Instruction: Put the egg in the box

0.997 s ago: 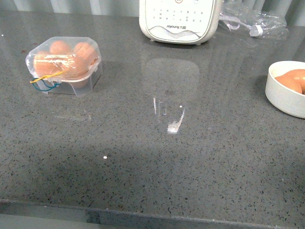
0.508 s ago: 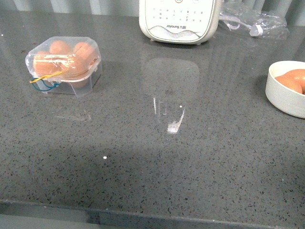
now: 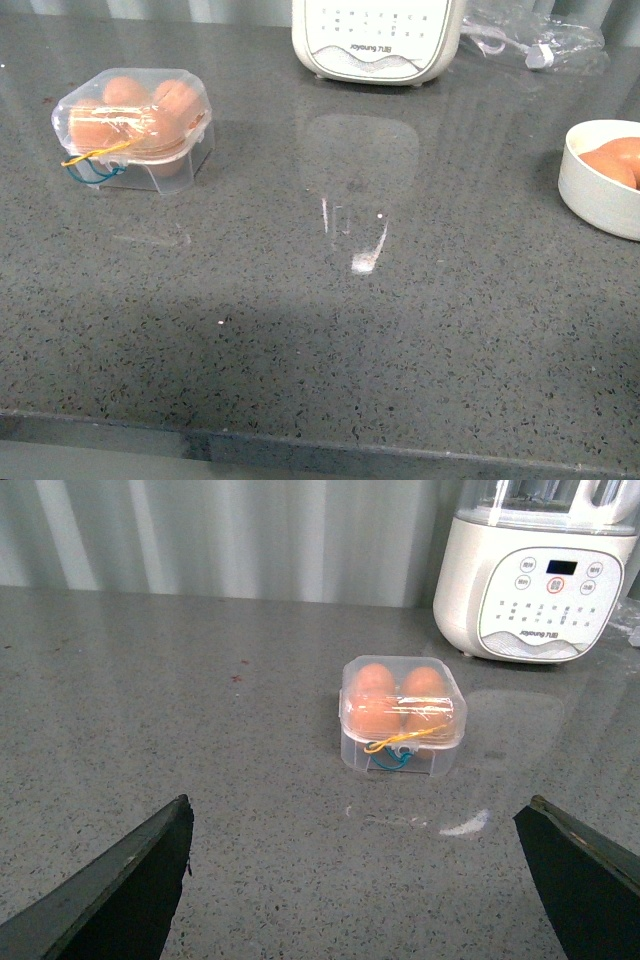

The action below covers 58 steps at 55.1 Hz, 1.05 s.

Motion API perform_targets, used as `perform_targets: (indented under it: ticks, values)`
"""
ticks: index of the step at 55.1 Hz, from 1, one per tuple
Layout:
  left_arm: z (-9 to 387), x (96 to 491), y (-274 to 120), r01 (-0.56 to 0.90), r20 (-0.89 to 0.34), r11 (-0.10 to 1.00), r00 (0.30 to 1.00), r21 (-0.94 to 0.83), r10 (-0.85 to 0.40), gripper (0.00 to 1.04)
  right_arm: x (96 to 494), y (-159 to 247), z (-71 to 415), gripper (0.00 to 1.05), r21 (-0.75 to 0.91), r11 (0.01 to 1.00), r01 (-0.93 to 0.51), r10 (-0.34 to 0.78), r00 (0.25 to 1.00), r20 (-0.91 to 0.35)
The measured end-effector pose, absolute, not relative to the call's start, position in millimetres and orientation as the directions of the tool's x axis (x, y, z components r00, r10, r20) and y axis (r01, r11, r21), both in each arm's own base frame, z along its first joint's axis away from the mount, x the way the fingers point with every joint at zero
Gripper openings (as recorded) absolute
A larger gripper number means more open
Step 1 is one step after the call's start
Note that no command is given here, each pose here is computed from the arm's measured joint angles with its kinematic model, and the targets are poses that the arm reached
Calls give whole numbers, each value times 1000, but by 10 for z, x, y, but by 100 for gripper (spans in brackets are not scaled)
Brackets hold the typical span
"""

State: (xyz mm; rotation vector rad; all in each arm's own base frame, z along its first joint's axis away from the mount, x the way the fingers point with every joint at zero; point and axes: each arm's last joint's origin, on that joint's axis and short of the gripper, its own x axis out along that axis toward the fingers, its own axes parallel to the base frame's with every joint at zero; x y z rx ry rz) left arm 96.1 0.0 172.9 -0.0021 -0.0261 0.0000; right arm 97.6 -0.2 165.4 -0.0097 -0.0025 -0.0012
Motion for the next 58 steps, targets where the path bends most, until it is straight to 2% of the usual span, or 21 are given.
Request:
perform_targets:
  ticks: [58]
  values:
    - [1729, 961, 0, 0, 26, 1000, 1000, -2, 0, 98, 976, -2, 1654, 97, -10, 1000, 1, -1, 1000, 3]
